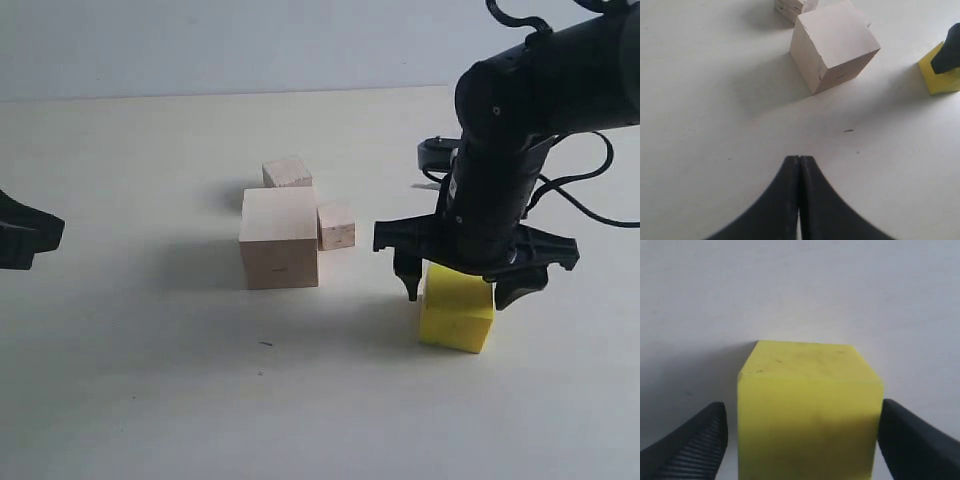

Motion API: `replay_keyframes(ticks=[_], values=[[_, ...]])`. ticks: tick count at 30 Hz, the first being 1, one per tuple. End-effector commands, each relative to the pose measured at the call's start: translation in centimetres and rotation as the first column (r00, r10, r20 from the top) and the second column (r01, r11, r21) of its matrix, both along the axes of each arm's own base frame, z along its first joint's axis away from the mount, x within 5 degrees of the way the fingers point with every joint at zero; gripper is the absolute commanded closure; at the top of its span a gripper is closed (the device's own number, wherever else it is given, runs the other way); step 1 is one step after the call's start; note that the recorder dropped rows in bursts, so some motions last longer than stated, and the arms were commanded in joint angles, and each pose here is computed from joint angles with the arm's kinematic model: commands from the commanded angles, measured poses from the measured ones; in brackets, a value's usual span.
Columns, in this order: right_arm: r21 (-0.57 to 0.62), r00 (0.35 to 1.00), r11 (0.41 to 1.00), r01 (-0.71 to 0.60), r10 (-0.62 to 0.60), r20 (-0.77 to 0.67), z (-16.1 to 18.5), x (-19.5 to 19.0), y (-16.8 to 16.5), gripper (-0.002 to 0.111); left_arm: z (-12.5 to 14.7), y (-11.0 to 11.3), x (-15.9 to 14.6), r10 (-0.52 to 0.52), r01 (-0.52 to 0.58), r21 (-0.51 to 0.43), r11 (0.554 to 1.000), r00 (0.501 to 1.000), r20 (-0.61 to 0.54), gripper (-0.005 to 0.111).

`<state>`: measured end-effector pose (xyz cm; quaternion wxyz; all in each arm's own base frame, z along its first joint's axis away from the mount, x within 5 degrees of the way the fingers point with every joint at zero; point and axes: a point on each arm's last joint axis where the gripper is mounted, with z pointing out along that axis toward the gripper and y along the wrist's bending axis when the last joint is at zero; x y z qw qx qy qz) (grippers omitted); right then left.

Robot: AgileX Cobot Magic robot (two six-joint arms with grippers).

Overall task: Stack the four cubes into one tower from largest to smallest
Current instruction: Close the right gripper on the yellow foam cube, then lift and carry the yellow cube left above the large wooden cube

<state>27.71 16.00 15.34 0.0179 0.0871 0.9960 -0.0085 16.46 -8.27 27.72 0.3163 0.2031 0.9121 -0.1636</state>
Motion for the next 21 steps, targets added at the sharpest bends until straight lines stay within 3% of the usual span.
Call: replay_keyframes(ticks=[1,9,10,15,21], values=[[0.016,1.0,1.0,-0.016,0.016,-0.015,-0.5,0.1,0.3,0.042,-0.1,0.0,0.0,0.01,-0.01,-0.013,1.0,1.0,-0.009,0.107],[0.006,0.998,0.999,-0.048,0.048,-0.032,-0.3,-0.1,0.2,0.096,-0.1,0.0,0.0,0.01,-0.01,-0.013,1.0,1.0,-0.009,0.107],[0.004,0.997,0.997,-0.071,0.071,-0.036,0.1,-0.3,0.1,0.107,-0.1,0.0,0.0,0.01,-0.01,-0.013,1.0,1.0,-0.009,0.107],[0.038,0.995,0.995,-0.092,0.091,0.036,4.1,-0.4,0.0,0.108,-0.1,0.0,0.0,0.01,-0.01,-0.013,1.0,1.0,-0.009,0.107],[0.137,0.98,0.983,-0.124,0.1,0.172,13.1,2.2,2.0,0.108,-0.1,0.0,0.0,0.011,-0.011,-0.015,1.0,1.0,-0.009,0.107]])
